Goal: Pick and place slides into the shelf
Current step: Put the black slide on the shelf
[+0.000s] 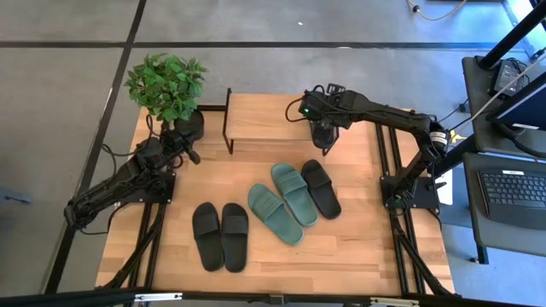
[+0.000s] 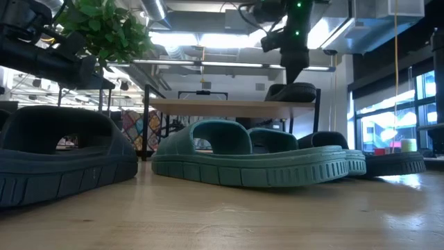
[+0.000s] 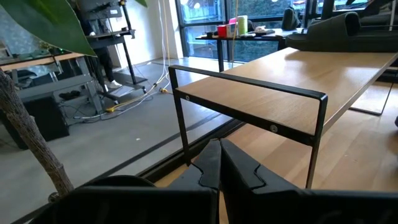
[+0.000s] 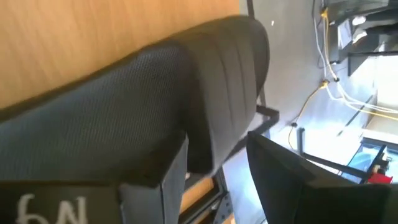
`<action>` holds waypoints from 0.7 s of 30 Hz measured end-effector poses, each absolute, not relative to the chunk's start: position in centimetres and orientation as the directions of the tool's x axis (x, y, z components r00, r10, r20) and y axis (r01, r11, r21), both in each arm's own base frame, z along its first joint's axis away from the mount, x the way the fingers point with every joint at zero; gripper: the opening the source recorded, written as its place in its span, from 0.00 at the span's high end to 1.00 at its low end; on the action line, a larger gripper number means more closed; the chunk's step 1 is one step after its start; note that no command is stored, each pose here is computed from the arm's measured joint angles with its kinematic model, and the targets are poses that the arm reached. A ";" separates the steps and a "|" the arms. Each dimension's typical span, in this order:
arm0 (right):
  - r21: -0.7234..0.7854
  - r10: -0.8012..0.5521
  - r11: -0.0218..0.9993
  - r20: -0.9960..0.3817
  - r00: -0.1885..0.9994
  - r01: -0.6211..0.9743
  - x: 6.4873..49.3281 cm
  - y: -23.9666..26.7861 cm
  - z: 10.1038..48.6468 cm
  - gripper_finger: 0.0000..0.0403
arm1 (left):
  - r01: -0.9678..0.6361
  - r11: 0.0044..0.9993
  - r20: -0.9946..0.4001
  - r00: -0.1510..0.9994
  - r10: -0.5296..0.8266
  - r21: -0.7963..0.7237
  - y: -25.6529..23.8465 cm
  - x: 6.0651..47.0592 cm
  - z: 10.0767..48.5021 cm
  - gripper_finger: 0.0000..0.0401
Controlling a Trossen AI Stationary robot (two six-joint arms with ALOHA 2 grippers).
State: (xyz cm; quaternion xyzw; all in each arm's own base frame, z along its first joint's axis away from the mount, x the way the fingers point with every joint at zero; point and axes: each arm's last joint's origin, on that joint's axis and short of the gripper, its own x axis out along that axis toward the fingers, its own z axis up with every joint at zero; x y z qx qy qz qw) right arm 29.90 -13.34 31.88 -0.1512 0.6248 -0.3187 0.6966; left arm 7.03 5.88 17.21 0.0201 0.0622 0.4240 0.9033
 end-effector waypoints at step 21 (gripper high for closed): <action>-0.418 -0.386 0.902 -0.892 0.235 -0.106 31.4 2.6 33.5 0.59 | -0.764 0.640 -0.095 0.633 0.769 0.089 5.9 7.0 17.2 1.00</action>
